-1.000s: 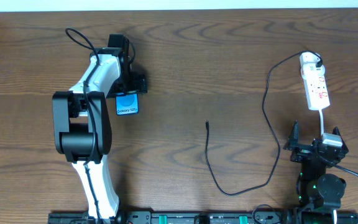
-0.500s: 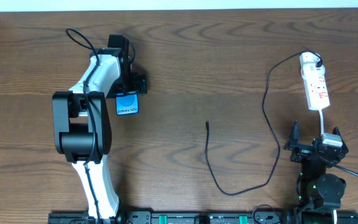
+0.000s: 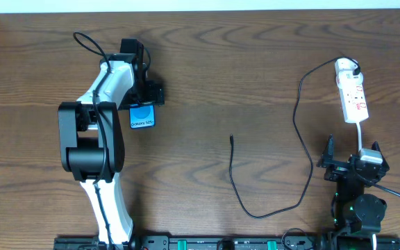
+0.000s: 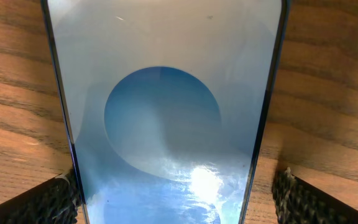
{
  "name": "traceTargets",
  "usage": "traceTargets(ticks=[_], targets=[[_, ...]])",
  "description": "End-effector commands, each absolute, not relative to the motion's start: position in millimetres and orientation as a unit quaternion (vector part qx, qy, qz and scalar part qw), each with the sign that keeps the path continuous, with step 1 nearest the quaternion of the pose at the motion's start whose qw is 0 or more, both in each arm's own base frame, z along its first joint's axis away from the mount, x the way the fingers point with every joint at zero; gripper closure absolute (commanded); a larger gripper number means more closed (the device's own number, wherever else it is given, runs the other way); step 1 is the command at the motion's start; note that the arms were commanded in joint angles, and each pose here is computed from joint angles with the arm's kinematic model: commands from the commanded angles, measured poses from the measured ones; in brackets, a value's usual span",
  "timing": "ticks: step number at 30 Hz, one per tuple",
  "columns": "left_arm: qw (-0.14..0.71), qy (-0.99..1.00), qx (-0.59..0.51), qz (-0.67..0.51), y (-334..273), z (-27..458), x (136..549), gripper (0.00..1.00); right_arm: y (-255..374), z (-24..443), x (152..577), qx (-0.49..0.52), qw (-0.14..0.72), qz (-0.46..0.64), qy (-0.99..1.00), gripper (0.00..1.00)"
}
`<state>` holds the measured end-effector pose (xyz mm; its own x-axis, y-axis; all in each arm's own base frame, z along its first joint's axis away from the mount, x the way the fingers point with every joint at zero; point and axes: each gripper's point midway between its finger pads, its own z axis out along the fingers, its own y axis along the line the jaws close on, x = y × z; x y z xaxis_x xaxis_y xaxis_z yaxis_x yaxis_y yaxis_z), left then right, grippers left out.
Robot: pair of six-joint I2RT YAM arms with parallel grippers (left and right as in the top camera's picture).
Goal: Plug charger to phone and switch on socket
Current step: 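Close the left gripper on the phone's long sides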
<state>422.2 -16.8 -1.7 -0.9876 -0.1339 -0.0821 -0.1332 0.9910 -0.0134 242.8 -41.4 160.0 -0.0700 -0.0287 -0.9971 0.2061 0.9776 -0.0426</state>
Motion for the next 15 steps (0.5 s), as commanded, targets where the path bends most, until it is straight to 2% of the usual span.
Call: traceTargets(ticks=[1, 4, 5, 7, 15], targets=[[0.007, 0.998, -0.062, -0.004, -17.7, -25.6, 410.0, 0.02, -42.6, 160.0, 242.2, 0.061, 0.679, -0.093, 0.726, 0.01], [0.007, 0.998, -0.062, -0.004, -17.7, -25.6, 410.0, 0.01, -42.4, 160.0, 242.2, 0.061, 0.679, -0.092, 0.726, 0.01], [0.007, 0.998, -0.062, -0.004, -17.7, -25.6, 410.0, 0.06, -42.6, 160.0, 242.2, 0.061, 0.679, -0.093, 0.726, 0.01], [0.007, 0.998, -0.062, -0.004, -17.7, -25.6, 410.0, 0.11, -42.5, 160.0, 242.2, 0.061, 0.679, -0.093, 0.726, 0.01], [0.007, 0.998, -0.062, -0.004, -17.7, -25.6, 410.0, 0.11, -42.5, 160.0, 242.2, 0.061, 0.679, -0.093, 0.726, 0.01]])
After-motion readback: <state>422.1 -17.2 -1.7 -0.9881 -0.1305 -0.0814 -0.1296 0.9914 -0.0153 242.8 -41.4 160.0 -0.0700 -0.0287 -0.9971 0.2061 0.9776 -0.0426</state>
